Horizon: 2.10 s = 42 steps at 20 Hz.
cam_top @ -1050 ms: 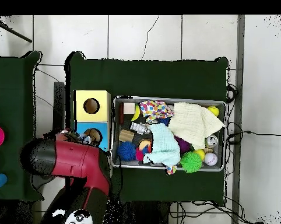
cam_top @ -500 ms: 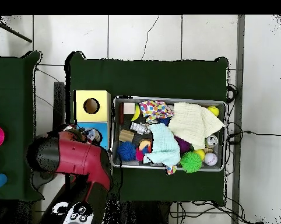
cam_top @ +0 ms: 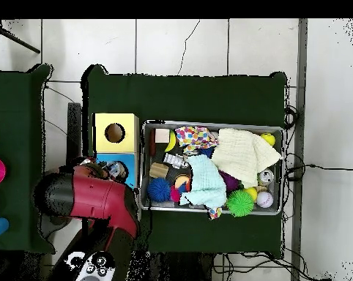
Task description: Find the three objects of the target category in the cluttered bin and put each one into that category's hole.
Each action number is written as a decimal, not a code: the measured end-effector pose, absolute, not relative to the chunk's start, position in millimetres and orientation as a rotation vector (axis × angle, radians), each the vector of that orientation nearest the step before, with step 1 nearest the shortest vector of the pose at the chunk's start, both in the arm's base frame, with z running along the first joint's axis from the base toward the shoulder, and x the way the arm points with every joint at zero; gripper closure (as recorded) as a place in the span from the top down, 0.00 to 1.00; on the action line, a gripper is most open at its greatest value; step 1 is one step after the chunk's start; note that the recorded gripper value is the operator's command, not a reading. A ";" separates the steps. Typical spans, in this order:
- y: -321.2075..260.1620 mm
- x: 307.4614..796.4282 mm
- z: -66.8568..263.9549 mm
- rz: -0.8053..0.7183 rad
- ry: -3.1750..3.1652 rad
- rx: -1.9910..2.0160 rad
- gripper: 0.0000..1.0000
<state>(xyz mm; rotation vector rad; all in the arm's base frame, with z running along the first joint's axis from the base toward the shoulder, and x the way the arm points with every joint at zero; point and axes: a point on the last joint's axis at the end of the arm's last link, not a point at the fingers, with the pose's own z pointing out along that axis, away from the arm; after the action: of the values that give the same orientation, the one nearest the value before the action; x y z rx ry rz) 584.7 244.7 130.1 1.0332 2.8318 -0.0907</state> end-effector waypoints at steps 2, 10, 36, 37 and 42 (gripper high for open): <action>244.3 584.9 130.3 -0.091 2.831 1.034 0.00; 241.6 584.8 131.2 -0.100 2.826 1.035 1.00; 147.0 606.2 156.7 -0.259 2.784 1.177 1.00; 140.9 607.7 156.5 -0.262 2.776 1.180 1.00; 95.8 617.2 153.0 -0.281 2.702 1.184 1.00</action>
<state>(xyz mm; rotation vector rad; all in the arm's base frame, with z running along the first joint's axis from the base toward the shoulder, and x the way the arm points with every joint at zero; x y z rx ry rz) 617.2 95.8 153.0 1.1837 2.7018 -0.2810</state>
